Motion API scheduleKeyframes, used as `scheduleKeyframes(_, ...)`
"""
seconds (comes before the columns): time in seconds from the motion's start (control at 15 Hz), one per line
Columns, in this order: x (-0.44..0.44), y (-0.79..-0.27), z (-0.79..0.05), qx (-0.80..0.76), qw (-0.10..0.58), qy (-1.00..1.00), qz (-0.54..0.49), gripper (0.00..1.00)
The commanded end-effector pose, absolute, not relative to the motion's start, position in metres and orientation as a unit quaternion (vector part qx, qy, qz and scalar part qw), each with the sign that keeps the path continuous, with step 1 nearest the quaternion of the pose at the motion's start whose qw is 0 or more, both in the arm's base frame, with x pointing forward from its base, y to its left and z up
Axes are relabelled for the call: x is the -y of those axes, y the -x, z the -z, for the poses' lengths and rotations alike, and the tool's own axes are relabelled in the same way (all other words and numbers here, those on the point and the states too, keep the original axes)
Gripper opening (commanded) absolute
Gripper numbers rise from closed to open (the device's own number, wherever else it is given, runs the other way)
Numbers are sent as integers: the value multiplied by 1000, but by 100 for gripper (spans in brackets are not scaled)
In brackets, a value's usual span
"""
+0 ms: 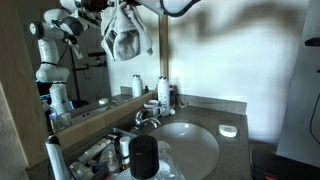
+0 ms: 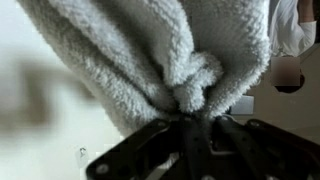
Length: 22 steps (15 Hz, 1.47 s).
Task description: Wipe the mirror with the towel
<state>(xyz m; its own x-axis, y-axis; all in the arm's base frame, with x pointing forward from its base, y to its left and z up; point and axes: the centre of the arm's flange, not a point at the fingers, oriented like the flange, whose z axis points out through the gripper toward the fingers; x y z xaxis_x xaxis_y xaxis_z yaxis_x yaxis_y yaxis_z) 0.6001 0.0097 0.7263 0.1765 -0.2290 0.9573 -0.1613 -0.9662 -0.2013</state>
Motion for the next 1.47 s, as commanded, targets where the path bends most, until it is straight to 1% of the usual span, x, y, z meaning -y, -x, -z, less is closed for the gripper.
scheduleKeyframes(0.0,-29,-625,-732,-92,44,785,611,5)
scheduleKeyframes(0.53,-60,-608,-726,-15,58,827,558,5)
scheduleKeyframes(0.73,-72,-614,-713,-1,45,843,536,6)
scheduleKeyframes(1.4,-12,-646,-696,-79,-22,847,526,6)
